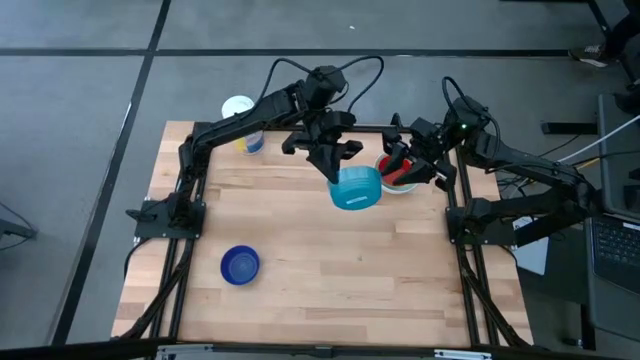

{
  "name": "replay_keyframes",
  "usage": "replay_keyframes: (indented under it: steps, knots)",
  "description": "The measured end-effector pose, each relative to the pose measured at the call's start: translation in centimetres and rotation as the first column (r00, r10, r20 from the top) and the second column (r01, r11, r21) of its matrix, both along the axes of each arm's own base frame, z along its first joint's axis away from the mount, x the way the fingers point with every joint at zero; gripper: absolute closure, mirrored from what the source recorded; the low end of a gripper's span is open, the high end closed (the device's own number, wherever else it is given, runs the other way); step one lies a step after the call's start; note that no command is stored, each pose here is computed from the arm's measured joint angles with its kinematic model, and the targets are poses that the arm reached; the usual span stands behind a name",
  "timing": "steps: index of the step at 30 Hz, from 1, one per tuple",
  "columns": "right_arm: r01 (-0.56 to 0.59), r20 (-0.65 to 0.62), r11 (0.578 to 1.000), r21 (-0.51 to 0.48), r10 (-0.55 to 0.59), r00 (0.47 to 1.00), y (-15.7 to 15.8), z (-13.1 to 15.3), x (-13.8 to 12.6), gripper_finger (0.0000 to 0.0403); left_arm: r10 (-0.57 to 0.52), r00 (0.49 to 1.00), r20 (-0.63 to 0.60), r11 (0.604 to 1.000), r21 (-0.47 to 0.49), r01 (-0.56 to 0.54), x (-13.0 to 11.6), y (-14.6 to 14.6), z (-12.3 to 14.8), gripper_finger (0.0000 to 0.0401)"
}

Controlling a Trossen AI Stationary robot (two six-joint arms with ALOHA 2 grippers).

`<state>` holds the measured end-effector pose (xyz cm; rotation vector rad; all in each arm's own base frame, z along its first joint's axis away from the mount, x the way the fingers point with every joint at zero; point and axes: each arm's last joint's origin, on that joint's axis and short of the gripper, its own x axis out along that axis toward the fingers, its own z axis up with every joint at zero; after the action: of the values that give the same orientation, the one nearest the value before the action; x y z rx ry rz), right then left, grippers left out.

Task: Nest bowls inside each other
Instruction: Stack the light blue bowl l on top of the red bowl

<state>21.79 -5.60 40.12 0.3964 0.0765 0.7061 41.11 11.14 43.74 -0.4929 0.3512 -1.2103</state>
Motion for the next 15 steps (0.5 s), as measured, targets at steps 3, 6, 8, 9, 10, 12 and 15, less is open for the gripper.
replay_keyframes:
  steps: [3, 6, 8, 9, 10, 12, 15]
  knots:
    - [-0.010, 0.014, 1.000, 0.006, 0.010, 1.000, -0.1, 0.0, 0.5, 0.0234, -0.001, 1.000, 0.007, 1.000, 0.006, 0.001, 0.2, -0.4, 0.1, 0.0400]
    - [-0.012, 0.005, 1.000, 0.015, 0.012, 1.000, -0.4, -0.3, 1.4, 0.0241, -0.007, 1.000, 0.007, 1.000, 0.005, 0.007, 0.3, -0.7, 0.2, 0.0400]
    - [-0.022, -0.003, 1.000, 0.016, 0.022, 1.000, -0.6, -0.4, 2.0, 0.0246, -0.017, 1.000, 0.013, 1.000, 0.006, 0.017, 0.4, -1.0, 0.3, 0.0400]
    - [-0.041, -0.005, 0.999, 0.014, 0.041, 0.999, -0.6, -0.3, 2.3, 0.0248, -0.023, 1.000, 0.015, 1.000, 0.007, 0.023, 0.4, -1.1, 0.4, 0.0400]
    - [-0.058, -0.006, 0.998, 0.012, 0.058, 0.998, -0.6, -0.2, 2.7, 0.0251, -0.030, 0.999, 0.014, 1.000, 0.005, 0.030, 0.4, -1.2, 0.4, 0.0400]
    - [-0.093, 0.003, 0.996, -0.001, 0.093, 0.996, -0.5, 0.2, 3.3, 0.0262, -0.040, 0.999, 0.015, 0.999, 0.003, 0.039, 0.4, -1.2, 0.4, 0.0400]
    - [-0.149, 0.052, 0.987, -0.053, 0.152, 0.987, -0.1, 1.2, 3.9, 0.0320, -0.044, 0.999, 0.015, 0.999, 0.002, 0.044, 0.4, -1.3, 0.5, 0.0400]
